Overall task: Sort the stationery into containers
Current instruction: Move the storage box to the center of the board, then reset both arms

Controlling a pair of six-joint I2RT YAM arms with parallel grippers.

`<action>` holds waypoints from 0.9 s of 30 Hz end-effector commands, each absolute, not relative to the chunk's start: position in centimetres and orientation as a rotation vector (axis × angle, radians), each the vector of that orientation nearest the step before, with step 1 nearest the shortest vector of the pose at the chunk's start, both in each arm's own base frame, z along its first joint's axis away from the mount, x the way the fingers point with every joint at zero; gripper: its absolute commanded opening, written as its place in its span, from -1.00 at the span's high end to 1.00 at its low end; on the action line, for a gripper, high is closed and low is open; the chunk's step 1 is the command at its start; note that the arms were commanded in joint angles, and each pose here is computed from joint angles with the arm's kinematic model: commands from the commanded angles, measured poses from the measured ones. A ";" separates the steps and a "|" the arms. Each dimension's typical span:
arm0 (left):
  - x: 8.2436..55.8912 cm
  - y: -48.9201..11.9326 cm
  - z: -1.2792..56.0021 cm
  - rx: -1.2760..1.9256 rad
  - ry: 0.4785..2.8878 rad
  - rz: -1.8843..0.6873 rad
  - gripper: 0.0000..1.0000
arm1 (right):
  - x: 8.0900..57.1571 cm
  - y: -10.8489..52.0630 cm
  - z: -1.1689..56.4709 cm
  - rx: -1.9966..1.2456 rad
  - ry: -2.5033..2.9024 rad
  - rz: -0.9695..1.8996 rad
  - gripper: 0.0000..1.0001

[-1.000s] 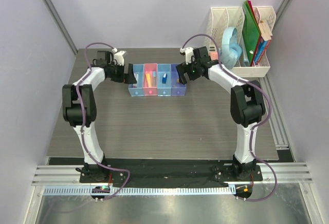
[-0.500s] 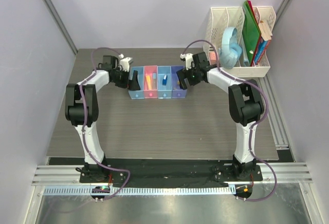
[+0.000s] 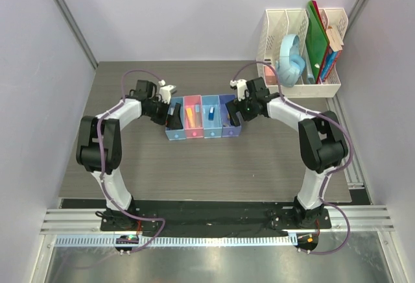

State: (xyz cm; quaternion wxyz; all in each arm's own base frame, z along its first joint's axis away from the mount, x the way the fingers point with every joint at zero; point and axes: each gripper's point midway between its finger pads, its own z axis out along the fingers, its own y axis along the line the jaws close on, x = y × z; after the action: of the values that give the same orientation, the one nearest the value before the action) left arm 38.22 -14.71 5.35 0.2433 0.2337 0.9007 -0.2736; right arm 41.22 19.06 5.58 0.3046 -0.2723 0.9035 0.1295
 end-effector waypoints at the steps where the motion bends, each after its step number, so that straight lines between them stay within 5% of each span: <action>1: 36.9 -15.4 7.3 0.680 2.412 -0.771 -0.99 | 39.0 19.7 8.3 -0.714 2.320 0.378 -0.99; 15: 36.4 -14.9 8.7 0.696 2.407 -0.715 -1.00 | 36.7 18.5 9.9 -0.751 2.272 0.315 -0.99; 27: 36.4 -11.3 24.2 0.642 2.074 -0.673 -1.00 | 34.8 15.4 22.1 -0.823 2.022 0.251 -0.99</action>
State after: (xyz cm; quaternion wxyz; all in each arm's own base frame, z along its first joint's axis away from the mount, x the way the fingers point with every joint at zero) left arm 38.73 -13.11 18.17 0.3585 0.2469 0.8635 -0.2549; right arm 35.95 16.79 15.07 0.3941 -0.3108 0.8595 0.0964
